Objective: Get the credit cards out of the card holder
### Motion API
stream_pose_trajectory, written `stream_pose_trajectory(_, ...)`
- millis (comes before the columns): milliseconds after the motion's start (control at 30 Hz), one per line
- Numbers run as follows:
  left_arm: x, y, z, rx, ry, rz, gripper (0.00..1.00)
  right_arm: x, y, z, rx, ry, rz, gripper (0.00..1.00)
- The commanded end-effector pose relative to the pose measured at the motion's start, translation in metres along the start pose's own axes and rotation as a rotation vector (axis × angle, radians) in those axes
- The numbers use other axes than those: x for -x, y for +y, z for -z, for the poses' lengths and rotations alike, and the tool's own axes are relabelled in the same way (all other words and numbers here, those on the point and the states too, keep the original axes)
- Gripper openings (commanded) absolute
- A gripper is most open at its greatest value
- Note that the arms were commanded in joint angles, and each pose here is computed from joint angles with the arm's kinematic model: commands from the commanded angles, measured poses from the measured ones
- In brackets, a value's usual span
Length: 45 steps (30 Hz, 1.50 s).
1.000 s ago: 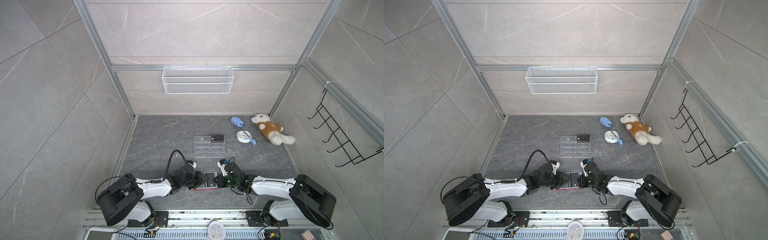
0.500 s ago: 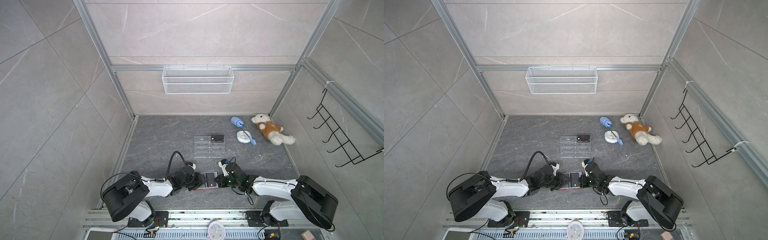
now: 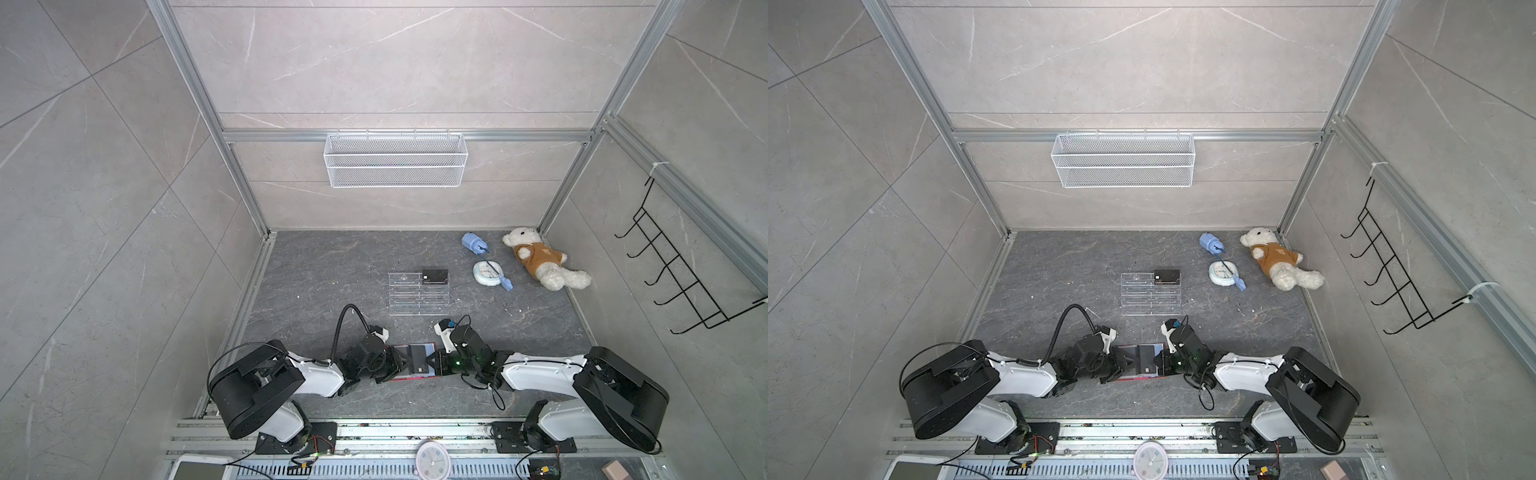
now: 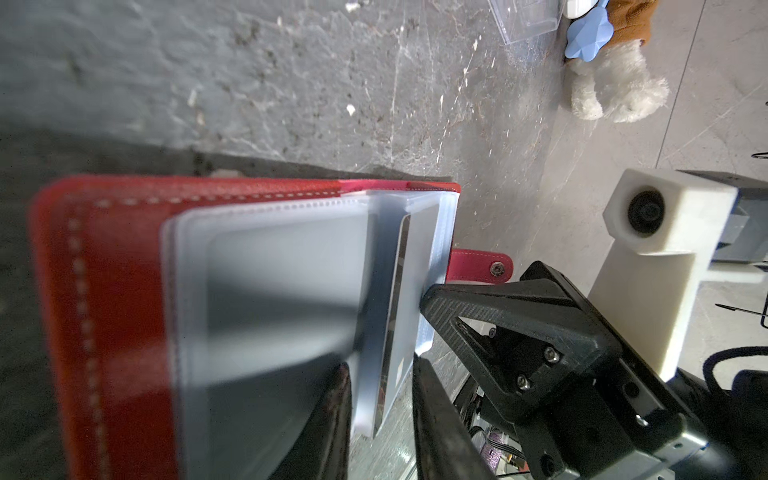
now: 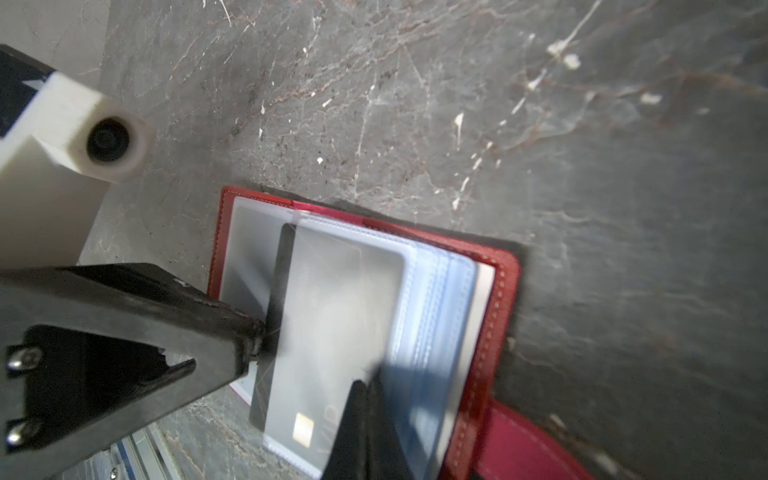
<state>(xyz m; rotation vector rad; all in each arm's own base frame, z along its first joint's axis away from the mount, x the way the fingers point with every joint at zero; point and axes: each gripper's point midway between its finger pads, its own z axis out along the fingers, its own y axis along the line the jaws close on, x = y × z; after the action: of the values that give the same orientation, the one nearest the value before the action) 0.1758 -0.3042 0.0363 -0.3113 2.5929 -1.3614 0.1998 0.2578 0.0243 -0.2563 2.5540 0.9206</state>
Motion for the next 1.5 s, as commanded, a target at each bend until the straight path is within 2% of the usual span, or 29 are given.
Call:
stream_pose_trajectory(0, 0.004, -0.013, -0.003, -0.063, -0.025, -0.025, 0.28, -0.017, -0.014, -0.003, -0.036, 0.053, -0.022, 0.00)
stream_pose_trajectory(200, 0.003, -0.010, -0.007, -0.079, -0.022, -0.022, 0.22, -0.019, -0.015, -0.004, -0.034, 0.057, -0.024, 0.00)
stream_pose_trajectory(433, 0.005, -0.001, -0.005, -0.070, -0.045, -0.006, 0.00, -0.019, -0.016, -0.004, -0.039, 0.058, -0.021, 0.00)
stream_pose_trajectory(700, 0.003, 0.013, 0.003, -0.008, -0.056, -0.017, 0.00, -0.021, -0.018, -0.006, -0.047, 0.070, -0.022, 0.00)
stream_pose_trajectory(933, 0.007, 0.007, 0.005, -0.034, -0.076, -0.023, 0.00, -0.022, -0.018, -0.007, -0.049, 0.077, -0.021, 0.00)
stream_pose_trajectory(967, 0.007, 0.006, 0.004, -0.040, -0.078, -0.020, 0.01, -0.021, -0.018, -0.007, -0.048, 0.075, -0.023, 0.00)
stream_pose_trajectory(1067, 0.007, 0.004, -0.001, -0.047, -0.070, -0.023, 0.25, -0.022, -0.018, -0.007, -0.048, 0.080, -0.022, 0.00)
stream_pose_trajectory(1167, 0.007, 0.002, -0.006, -0.056, -0.062, -0.022, 0.29, -0.022, -0.017, -0.008, -0.045, 0.085, -0.023, 0.00)
stream_pose_trajectory(1300, 0.006, 0.006, -0.009, -0.056, -0.057, -0.017, 0.24, -0.022, -0.016, -0.008, -0.041, 0.086, -0.024, 0.00)
stream_pose_trajectory(1400, 0.006, 0.011, -0.009, -0.049, -0.062, -0.010, 0.10, -0.022, -0.015, -0.008, -0.040, 0.090, -0.020, 0.00)
stream_pose_trajectory(1467, 0.007, 0.014, -0.007, -0.047, -0.071, -0.004, 0.05, -0.020, -0.014, -0.008, -0.043, 0.088, -0.014, 0.00)
